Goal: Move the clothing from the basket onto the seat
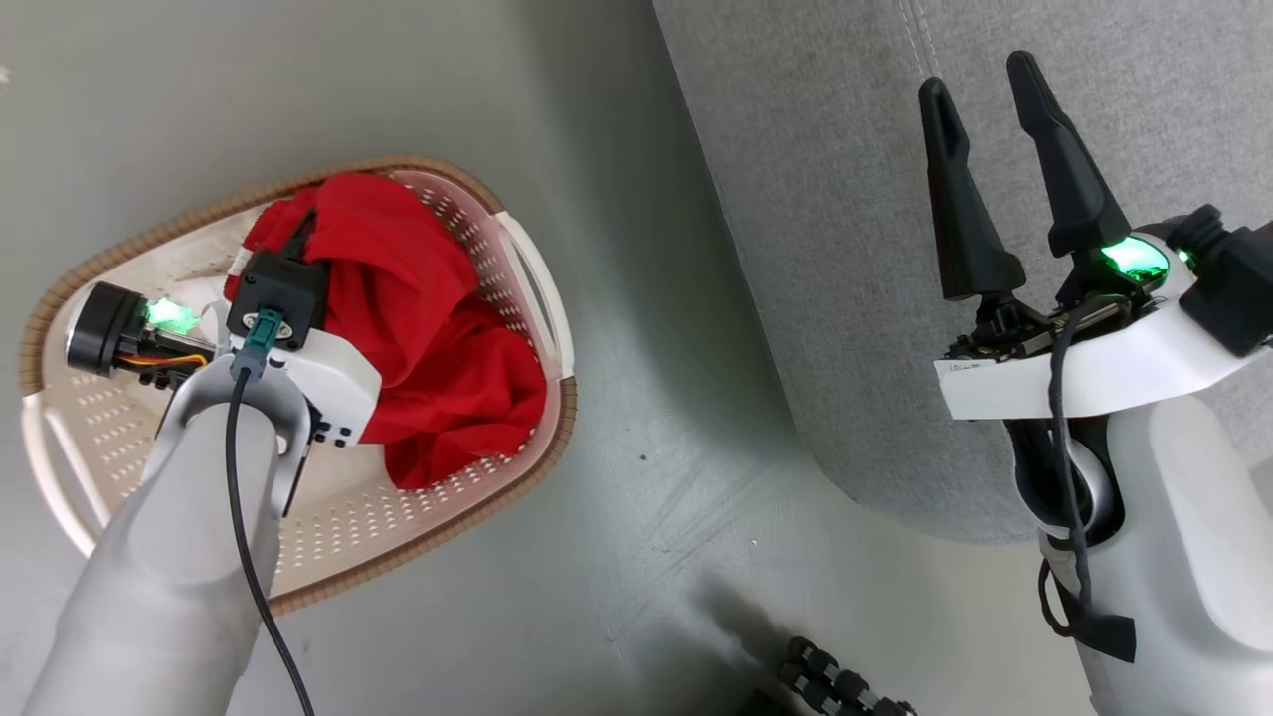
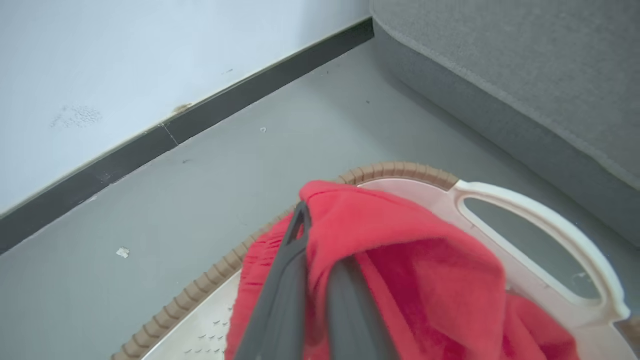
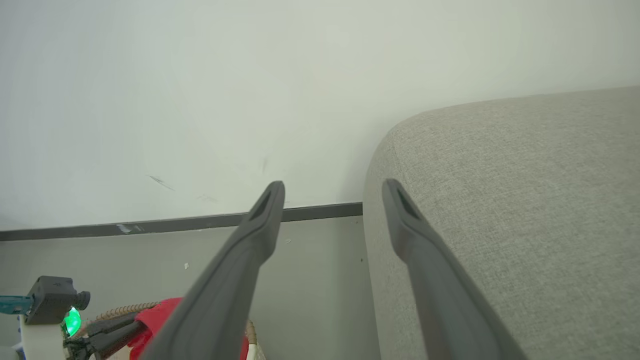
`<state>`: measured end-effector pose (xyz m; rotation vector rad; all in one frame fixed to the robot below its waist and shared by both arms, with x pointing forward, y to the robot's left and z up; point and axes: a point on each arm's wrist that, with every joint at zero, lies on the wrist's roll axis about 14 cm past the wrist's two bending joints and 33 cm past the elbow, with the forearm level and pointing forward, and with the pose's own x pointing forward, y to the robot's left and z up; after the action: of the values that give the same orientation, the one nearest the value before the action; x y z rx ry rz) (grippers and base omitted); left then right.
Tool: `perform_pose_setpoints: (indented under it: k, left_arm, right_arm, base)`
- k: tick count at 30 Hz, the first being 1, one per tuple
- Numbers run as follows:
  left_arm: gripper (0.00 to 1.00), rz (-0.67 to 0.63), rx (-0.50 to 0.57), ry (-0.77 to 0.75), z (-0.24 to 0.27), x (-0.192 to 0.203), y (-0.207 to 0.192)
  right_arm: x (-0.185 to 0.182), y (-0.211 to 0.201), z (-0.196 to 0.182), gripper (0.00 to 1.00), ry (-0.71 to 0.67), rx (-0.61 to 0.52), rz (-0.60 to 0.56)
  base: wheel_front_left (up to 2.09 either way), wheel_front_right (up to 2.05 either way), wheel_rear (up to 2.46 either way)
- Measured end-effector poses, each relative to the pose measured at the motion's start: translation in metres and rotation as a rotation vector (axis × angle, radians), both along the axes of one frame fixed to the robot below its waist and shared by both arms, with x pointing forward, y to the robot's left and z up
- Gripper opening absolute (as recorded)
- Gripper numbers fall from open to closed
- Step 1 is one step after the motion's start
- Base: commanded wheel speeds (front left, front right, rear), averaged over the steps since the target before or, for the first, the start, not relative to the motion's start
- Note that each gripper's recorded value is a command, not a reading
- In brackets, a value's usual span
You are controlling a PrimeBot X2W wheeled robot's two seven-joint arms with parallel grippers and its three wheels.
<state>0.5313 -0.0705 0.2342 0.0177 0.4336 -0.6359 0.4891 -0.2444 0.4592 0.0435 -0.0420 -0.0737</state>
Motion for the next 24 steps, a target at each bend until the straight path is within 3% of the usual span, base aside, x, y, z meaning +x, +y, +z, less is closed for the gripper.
perform_pose_setpoints:
  k: [15, 24]
  left_arm:
    - [0.0, 0.243, -0.109, -0.148, 0.084, 0.028, 0.051]
    - [0.0, 0.322, -0.176, -0.246, 0.145, 0.029, 0.077]
  right_arm:
    - [0.004, 0.024, 0.022, 1.0, -0.049, -0.023, 0.068]
    - [-0.001, 0.038, 0.041, 1.0, -0.083, -0.05, 0.104]
  base:
    - [0.0, 0.0, 0.0]
    - [0.0, 0.0, 0.0]
